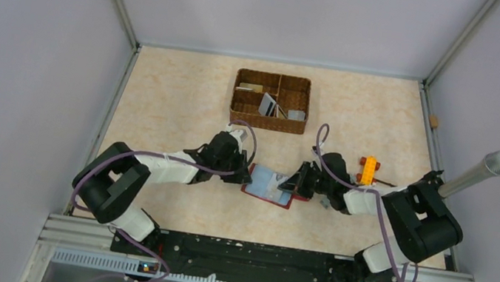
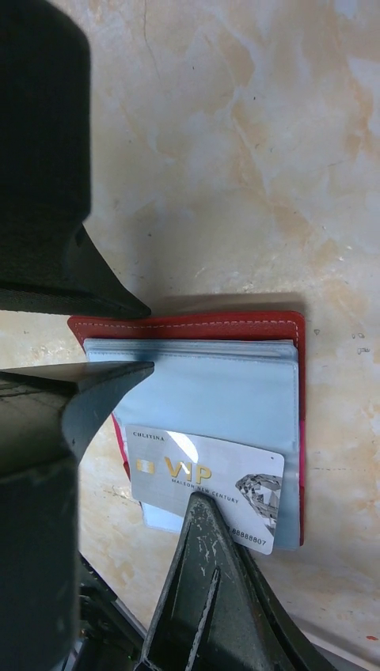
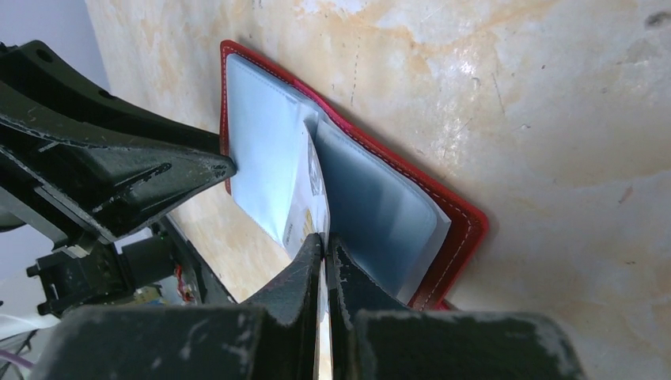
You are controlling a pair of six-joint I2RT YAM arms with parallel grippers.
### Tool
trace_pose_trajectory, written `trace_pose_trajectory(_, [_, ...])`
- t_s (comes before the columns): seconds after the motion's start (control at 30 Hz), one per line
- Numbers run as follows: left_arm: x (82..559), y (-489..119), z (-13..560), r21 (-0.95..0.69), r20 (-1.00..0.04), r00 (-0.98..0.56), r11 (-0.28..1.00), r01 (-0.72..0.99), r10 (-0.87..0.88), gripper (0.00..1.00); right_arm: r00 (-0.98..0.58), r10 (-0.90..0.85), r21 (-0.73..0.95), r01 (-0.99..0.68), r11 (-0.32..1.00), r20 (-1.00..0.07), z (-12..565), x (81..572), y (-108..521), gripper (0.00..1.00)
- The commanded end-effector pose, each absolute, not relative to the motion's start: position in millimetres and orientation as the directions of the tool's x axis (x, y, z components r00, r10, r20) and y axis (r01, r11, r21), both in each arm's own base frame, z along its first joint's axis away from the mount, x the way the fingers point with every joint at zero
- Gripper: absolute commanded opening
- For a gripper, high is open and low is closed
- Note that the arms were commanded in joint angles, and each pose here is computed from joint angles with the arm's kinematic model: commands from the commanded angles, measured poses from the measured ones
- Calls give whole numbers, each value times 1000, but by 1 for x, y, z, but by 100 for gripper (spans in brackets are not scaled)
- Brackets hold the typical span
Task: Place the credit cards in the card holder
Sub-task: Insert the credit card into the card holder.
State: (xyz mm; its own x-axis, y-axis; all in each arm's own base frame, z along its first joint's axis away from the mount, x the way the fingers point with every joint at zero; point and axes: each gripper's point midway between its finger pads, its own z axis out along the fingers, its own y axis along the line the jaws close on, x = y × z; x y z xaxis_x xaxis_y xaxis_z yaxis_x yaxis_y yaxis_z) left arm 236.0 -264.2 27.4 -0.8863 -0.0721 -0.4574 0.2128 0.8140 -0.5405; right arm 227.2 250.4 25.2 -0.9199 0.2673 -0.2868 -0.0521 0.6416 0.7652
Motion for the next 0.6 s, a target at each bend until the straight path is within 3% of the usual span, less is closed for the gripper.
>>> trace_pose_trajectory(0.0, [233, -261, 16, -517, -439, -897, 830, 209, -47, 27, -915, 295, 762, -19, 647, -273, 13, 227, 246, 0])
trace_pose_trajectory(0.57, [232, -264, 17, -526, -433, -900, 823, 214, -43, 25, -936, 270, 767, -2, 641, -228, 3, 227, 254, 0])
